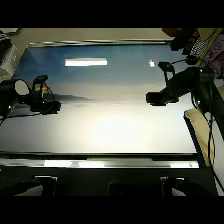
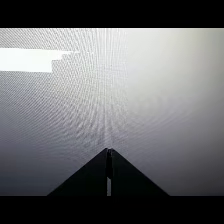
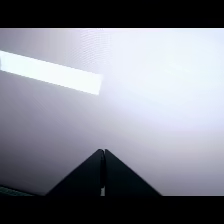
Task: Fold the clothes and pants, and hang the long-sleeved shirts on hangers.
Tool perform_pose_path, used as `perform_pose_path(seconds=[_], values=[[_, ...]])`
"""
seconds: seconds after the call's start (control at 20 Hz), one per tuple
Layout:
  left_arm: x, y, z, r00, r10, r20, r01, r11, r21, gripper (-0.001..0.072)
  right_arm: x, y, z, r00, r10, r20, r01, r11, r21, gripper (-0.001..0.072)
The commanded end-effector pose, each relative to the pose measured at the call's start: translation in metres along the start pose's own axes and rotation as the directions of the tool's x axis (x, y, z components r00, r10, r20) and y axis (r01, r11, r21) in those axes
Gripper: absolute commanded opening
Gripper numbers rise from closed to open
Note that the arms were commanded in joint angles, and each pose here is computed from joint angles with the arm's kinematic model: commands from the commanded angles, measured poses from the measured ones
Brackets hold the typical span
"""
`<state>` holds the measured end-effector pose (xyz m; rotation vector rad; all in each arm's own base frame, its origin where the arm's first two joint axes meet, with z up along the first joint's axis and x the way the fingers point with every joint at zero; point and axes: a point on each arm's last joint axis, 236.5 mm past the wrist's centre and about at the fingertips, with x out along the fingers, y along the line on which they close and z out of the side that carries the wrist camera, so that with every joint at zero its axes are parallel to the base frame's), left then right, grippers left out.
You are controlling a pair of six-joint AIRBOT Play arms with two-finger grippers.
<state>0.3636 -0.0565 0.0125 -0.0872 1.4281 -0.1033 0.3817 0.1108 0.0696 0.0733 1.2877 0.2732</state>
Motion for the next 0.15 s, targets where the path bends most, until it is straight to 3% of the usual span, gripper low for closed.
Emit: perform_pose_path(seconds=[0.0,0.1], values=[[0.0007,0.0000,-0.0002,1.000,0.000,0.000,0.000,1.000,0.000,0.0017,0.0001,0.0026,-0.0008,1.000,0.000,-0.003,0.000,1.000,-0.004,0.0030],[0.0007,0.0000,-0.0002,1.000,0.000,0.000,0.000,1.000,-0.001,0.0017,0.0000,0.0026,-0.0007,1.000,0.000,-0.002,0.000,1.000,-0.004,0.0030]])
